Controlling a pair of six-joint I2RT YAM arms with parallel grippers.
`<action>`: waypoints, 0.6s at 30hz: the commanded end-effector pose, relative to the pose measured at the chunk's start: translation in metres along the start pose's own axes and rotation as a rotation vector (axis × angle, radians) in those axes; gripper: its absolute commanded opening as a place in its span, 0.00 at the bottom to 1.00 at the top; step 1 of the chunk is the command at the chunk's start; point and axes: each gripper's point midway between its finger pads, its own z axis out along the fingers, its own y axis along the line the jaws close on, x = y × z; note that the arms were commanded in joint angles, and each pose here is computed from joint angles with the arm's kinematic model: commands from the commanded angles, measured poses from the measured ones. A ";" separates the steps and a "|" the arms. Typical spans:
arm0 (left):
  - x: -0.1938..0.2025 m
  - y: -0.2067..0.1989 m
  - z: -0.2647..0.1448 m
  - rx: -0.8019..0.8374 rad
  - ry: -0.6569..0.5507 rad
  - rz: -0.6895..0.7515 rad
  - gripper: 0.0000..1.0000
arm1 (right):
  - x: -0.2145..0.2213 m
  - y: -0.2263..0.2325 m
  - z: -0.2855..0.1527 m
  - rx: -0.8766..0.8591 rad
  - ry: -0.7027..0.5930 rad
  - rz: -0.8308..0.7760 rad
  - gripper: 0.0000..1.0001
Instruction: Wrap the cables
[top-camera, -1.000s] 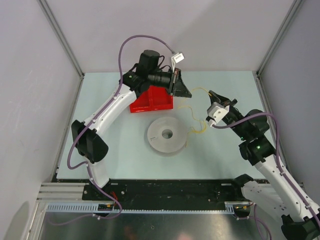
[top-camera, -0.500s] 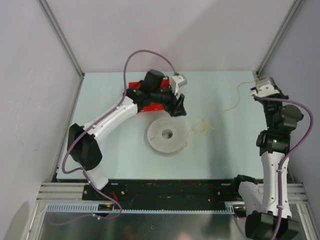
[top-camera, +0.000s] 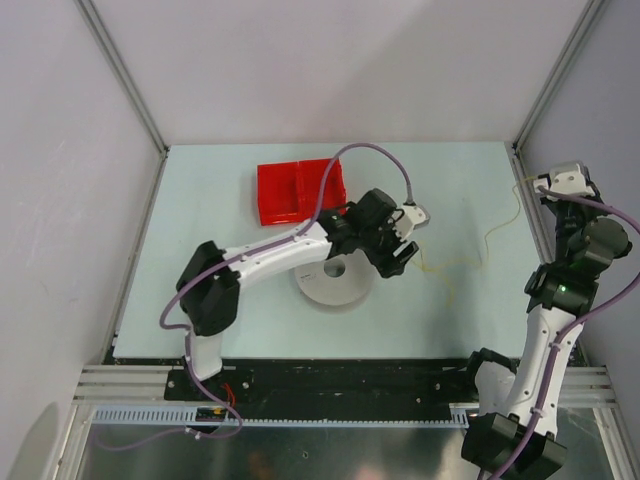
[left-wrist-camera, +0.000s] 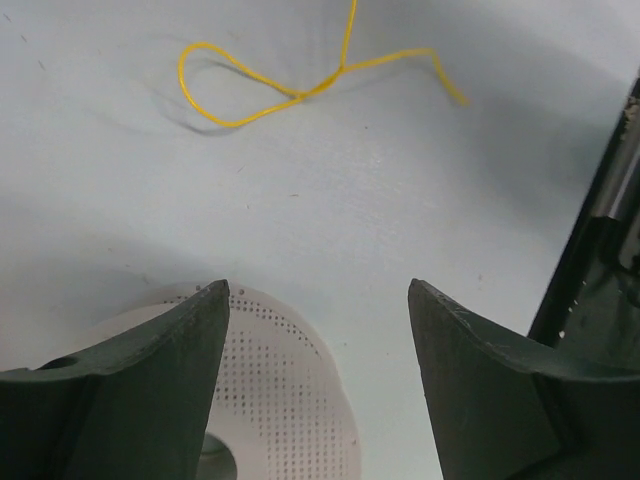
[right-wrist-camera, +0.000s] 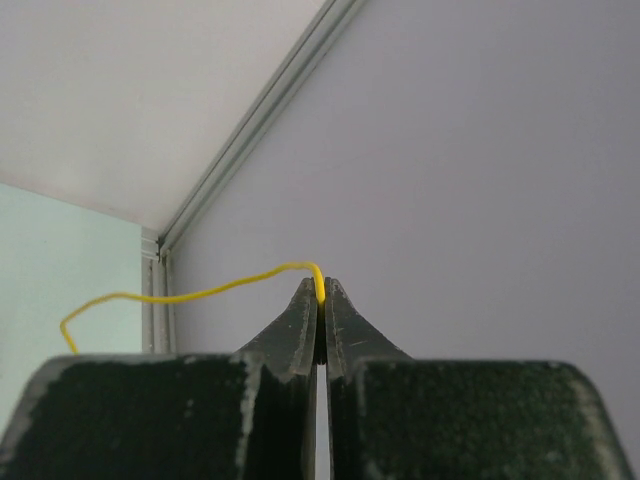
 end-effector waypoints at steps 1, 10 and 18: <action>-0.013 -0.005 0.024 -0.051 -0.021 -0.084 0.76 | -0.026 -0.016 -0.006 0.023 -0.056 0.012 0.00; -0.035 -0.045 0.055 0.035 -0.223 -0.263 0.81 | -0.019 0.013 -0.012 -0.103 -0.032 0.085 0.00; -0.036 -0.075 0.089 0.045 -0.325 -0.338 0.80 | -0.016 0.062 -0.024 -0.330 -0.026 0.182 0.00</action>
